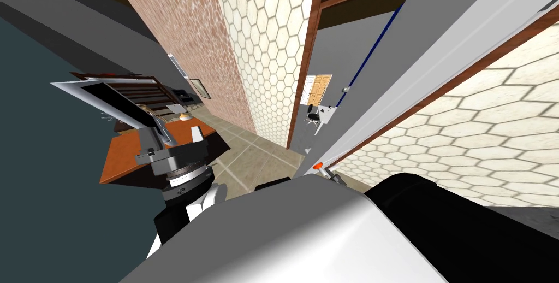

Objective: Pull the door open

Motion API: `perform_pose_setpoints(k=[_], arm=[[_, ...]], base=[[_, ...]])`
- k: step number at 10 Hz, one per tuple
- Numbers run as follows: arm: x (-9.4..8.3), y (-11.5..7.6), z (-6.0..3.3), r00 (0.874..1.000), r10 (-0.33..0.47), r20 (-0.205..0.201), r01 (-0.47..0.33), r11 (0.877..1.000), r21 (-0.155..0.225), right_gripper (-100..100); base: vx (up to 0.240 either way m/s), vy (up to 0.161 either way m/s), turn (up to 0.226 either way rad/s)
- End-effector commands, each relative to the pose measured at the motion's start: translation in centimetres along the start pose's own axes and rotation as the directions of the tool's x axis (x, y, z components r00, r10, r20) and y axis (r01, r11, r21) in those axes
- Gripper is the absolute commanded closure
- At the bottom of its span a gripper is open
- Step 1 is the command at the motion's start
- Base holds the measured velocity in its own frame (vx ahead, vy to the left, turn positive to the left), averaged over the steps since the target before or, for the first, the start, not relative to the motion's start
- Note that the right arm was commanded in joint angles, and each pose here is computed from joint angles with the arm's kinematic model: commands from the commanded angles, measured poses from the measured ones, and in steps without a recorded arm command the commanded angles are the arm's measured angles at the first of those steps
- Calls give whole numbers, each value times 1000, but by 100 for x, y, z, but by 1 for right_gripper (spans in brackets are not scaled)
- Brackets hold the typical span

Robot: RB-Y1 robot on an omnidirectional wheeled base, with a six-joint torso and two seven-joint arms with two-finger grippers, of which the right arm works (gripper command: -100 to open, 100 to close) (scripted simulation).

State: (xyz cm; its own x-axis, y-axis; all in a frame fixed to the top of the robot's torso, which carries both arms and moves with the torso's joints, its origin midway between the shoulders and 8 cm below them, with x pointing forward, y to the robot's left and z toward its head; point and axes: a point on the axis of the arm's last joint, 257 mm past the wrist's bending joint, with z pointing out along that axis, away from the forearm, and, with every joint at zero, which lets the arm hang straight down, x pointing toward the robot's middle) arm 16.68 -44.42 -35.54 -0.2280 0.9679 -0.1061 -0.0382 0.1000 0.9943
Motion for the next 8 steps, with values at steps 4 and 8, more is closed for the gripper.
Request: perform_pose_setpoints(k=[4,8], arm=[[29,22,-138,1000,2,-6,-2,1000,3,100],[53,-50,-241,1000,4,-1,-4,999,39,100]], base=[[-44,-15,42],[160,32,85]])
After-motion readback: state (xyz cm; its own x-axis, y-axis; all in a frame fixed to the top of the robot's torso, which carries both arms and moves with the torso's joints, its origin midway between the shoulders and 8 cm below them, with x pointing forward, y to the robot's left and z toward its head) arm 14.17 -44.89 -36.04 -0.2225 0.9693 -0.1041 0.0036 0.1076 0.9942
